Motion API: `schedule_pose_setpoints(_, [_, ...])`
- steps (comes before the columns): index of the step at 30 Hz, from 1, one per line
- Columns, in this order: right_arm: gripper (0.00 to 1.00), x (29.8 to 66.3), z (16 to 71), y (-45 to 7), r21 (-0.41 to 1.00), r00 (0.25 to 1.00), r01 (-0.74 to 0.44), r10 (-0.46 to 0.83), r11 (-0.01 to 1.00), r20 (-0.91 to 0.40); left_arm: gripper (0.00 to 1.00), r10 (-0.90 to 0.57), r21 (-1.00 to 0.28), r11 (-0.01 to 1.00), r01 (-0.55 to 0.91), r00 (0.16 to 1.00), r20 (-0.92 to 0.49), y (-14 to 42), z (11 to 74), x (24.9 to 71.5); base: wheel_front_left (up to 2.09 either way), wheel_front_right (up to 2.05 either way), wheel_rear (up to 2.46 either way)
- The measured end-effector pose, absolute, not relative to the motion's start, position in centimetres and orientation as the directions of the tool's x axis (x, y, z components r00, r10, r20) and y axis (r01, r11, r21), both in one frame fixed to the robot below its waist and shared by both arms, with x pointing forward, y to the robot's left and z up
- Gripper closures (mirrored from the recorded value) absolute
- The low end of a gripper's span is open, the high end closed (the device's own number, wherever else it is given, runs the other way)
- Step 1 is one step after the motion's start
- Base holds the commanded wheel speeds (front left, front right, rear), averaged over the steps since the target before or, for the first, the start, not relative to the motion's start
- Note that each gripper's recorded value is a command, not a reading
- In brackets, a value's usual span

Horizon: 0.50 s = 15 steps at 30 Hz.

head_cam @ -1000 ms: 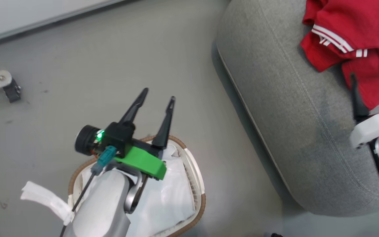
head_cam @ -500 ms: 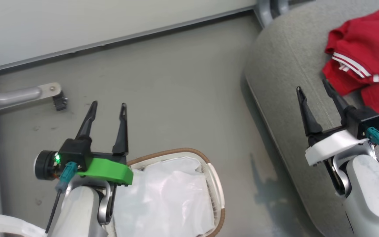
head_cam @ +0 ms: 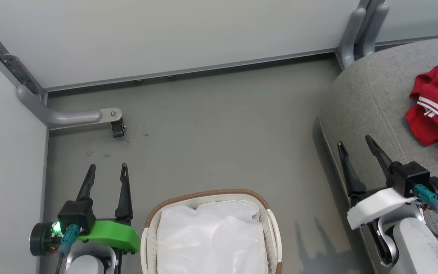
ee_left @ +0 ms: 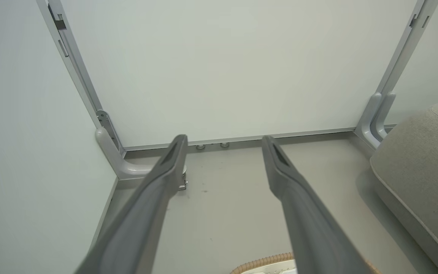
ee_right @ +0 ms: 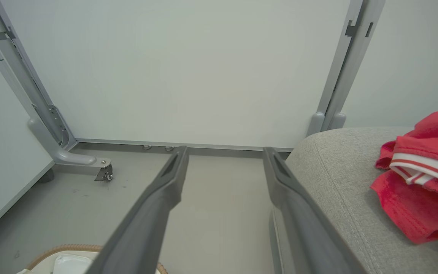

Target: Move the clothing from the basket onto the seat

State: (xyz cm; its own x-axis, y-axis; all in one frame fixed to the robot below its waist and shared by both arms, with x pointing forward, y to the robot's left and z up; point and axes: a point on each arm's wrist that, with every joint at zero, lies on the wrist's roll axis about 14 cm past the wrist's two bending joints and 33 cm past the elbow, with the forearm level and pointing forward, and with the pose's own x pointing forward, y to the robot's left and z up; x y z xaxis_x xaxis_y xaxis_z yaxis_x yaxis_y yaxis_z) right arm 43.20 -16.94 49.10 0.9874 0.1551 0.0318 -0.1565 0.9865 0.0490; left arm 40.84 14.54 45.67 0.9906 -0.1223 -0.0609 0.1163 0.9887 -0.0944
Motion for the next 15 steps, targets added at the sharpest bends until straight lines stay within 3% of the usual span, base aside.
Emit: schedule_pose_setpoints(15, [0.0,39.4,49.1,-16.7,0.114,0.992,-0.122,0.119,0.986,0.03,0.0,-0.046,-0.106,0.994,0.039,0.996,-0.074,17.0,45.6,36.4,0.0,0.0,0.0])
